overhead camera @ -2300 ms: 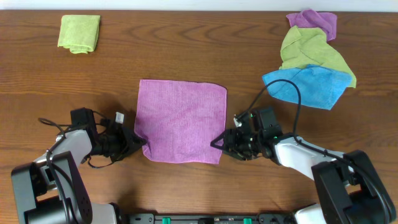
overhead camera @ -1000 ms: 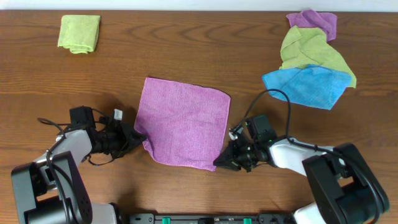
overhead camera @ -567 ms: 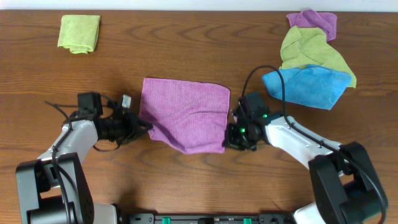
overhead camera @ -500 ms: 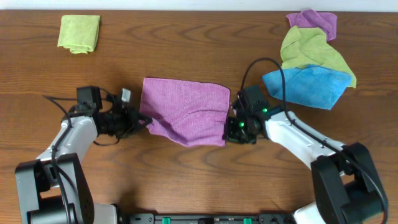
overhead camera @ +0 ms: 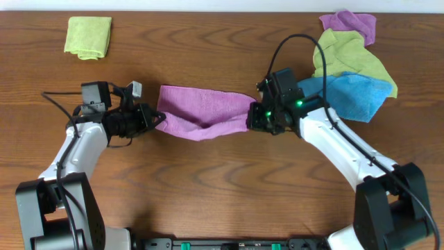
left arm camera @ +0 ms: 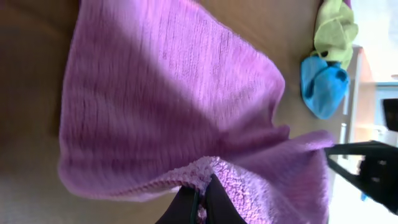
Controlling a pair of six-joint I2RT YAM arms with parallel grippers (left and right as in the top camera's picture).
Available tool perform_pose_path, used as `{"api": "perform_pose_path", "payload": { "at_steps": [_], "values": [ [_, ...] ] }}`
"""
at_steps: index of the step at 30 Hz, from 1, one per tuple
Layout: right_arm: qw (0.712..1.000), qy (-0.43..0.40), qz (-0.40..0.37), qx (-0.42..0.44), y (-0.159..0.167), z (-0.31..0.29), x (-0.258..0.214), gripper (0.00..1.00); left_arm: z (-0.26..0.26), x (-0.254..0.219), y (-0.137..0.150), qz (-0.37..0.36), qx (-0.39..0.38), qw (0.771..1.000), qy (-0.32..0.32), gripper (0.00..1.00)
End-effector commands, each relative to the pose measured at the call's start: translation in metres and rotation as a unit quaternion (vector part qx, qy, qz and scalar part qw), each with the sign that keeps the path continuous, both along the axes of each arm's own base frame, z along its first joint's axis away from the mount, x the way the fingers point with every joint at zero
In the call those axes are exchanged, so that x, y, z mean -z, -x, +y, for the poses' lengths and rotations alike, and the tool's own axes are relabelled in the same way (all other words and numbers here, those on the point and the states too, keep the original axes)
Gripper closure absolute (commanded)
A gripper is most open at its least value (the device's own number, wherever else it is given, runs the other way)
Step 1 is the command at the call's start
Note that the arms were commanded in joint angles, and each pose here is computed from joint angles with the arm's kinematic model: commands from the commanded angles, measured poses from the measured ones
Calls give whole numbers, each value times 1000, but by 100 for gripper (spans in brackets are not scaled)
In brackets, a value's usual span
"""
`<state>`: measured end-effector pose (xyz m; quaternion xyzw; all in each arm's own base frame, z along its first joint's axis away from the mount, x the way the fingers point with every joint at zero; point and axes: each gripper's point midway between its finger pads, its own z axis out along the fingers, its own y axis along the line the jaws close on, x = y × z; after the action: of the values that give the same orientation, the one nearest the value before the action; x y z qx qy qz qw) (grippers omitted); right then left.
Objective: Fold the cloth
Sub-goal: 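Lift both near corners and fold them forward over the far edge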
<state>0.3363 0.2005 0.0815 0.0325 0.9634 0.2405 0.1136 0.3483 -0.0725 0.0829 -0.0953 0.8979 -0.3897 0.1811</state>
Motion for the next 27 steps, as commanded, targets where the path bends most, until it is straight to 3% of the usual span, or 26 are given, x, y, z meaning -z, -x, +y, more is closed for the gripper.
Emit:
{"api": "perform_pose_path", "payload": {
  "at_steps": [1, 10, 23, 27],
  "values": [
    [999, 14, -43, 16, -22, -11, -20, 98, 5, -5, -16, -23, -14, 999, -27, 94],
    [996, 11, -65, 56, -44, -31, -26, 98, 11, -21, -44, -72, -47, 996, -25, 94],
    [995, 6, -78, 62, -53, -30, -27, 98, 4, -8, -55, -67, -48, 997, -13, 94],
    [994, 2, -72, 76, -60, -28, -16, 98, 2, -7, -70, -71, -43, 996, -13, 94]
  ]
}}
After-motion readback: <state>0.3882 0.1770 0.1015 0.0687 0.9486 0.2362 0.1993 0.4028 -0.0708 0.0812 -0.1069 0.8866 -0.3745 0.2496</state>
